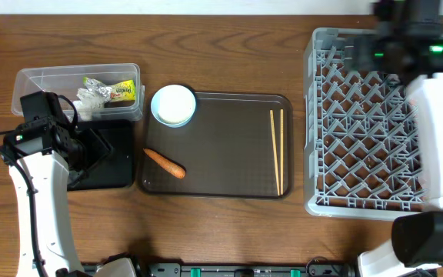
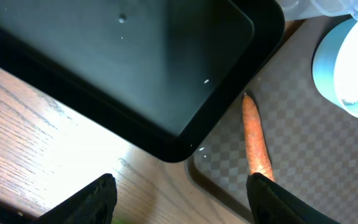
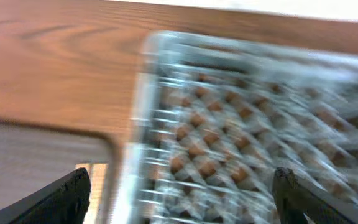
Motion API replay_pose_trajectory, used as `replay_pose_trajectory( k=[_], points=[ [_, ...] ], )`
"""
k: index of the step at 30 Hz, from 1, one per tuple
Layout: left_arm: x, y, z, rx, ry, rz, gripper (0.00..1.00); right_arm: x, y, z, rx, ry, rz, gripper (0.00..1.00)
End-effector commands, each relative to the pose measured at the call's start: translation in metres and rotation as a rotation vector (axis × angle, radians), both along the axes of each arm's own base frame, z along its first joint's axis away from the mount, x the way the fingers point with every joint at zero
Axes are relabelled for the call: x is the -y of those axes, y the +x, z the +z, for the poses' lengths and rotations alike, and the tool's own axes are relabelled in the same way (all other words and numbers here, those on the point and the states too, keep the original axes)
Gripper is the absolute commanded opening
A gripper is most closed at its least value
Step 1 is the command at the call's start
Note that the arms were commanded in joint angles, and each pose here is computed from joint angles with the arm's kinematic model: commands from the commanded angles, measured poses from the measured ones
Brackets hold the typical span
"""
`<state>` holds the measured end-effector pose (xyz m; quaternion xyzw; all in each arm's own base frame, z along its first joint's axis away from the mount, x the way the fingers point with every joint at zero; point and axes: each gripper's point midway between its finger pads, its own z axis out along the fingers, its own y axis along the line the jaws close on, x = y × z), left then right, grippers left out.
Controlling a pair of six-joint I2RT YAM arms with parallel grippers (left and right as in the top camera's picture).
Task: Sort waste into correct bins and load items into the dishwasher rack
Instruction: 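Withdraw the right gripper and reach the left gripper to the white bowl, then grasp the white rice bowl with the left gripper and lift it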
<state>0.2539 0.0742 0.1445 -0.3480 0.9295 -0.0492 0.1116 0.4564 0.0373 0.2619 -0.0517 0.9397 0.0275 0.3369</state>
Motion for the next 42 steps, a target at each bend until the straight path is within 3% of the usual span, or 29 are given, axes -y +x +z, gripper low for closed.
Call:
replay_pose_trajectory(
  k=[1,7,13,17,23,34,42],
  points=[
    [-0.002,0.001,0.006,0.018,0.013,0.003,0.7,-0.068,-0.004,-0.004,-0.001,0.041,0.179,0.94],
    [-0.002,0.001,0.006,0.018,0.013,0.003,0.7,-0.159,0.003,-0.03,-0.002,0.094,0.297,0.94],
    [-0.002,0.001,0.006,0.018,0.013,0.003,0.7,-0.249,0.005,-0.074,-0.015,0.176,0.428,0.88],
    [-0.004,0.006,0.008,0.041,0.022,-0.001,0.69,-0.274,0.002,-0.102,-0.028,0.122,0.431,0.84],
    [0.009,0.033,0.016,0.138,0.067,-0.118,0.68,-0.238,0.01,-0.09,0.017,-0.018,0.269,0.91],
    [0.1,0.113,0.036,0.396,0.236,-0.547,0.74,-0.122,0.004,-0.063,-0.088,-0.061,0.076,0.95],
    [0.156,0.162,0.008,0.475,0.271,-0.655,0.74,-0.063,-0.009,-0.058,-0.161,-0.076,-0.028,0.98]
  ],
)
